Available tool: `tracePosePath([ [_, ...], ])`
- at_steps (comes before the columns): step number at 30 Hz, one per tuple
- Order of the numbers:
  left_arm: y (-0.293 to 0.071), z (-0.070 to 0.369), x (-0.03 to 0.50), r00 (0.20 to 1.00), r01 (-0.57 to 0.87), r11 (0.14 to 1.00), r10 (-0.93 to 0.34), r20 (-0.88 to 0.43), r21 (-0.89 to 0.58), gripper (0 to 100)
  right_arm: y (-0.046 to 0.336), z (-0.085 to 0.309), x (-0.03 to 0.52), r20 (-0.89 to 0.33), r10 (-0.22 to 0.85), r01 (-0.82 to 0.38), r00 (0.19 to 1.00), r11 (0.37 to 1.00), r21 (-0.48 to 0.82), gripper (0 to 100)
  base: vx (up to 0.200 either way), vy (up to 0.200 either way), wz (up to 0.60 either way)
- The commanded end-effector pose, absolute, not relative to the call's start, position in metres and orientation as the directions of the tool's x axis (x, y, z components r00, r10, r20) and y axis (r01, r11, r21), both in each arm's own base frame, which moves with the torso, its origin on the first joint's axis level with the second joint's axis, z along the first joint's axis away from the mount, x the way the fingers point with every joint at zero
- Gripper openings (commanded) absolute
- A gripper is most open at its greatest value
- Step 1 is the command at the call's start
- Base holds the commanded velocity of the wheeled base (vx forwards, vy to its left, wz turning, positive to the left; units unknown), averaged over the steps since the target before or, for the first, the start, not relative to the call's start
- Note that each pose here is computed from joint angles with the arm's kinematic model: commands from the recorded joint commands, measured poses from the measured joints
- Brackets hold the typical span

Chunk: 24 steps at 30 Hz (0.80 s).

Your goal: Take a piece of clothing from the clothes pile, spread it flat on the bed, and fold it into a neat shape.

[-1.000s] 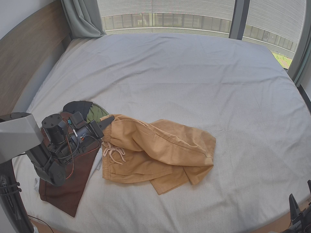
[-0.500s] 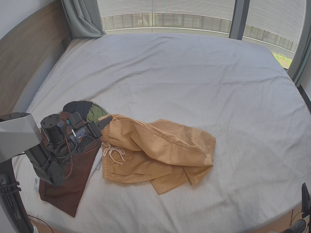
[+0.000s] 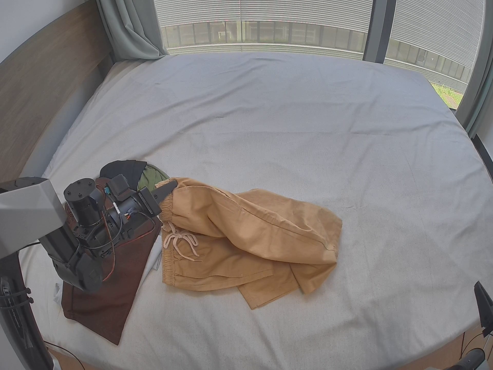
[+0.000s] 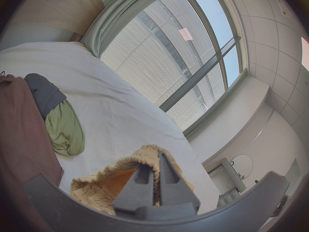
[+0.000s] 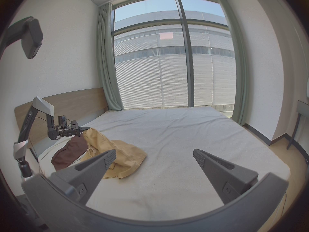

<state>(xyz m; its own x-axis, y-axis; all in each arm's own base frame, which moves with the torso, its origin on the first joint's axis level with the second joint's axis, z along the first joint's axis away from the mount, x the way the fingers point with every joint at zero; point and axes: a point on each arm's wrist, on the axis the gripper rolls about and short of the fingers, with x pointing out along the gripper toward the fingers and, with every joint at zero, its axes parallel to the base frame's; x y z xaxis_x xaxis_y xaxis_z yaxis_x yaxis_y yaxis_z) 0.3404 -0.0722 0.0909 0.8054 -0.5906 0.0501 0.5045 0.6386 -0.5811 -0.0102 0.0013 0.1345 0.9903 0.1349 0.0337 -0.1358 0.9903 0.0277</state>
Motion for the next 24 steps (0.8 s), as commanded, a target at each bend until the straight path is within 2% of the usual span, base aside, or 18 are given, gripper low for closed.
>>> tracePosePath([
  [1, -0.072, 0.093, 0.34, 0.806, 0.508, 0.64, -0.589, 0.057, -0.576, 0, 0.005, 0.166, 0.023, -0.103, 0.227, -0.223, 0.968, 0.973, 0.049, 100, 0.0, 0.0, 0.0],
  [11, -0.066, 0.091, 0.342, 0.813, 0.512, 0.673, -0.579, 0.051, -0.534, 0, 0.016, 0.193, 0.078, -0.175, 0.346, -0.337, 0.922, 0.938, 0.08, 100, 0.0, 0.0, 0.0],
  [17, -0.066, 0.093, 0.341, 0.812, 0.516, 0.671, -0.581, 0.055, -0.532, 0, 0.021, 0.194, 0.097, -0.222, 0.418, -0.389, 0.881, 0.906, 0.165, 100, 0.0, 0.0, 0.0],
  [24, -0.066, 0.093, 0.342, 0.813, 0.516, 0.672, -0.579, 0.056, -0.531, 0, 0.027, 0.194, 0.117, -0.276, 0.454, -0.411, 0.847, 0.889, 0.2, 100, 0.0, 0.0, 0.0],
])
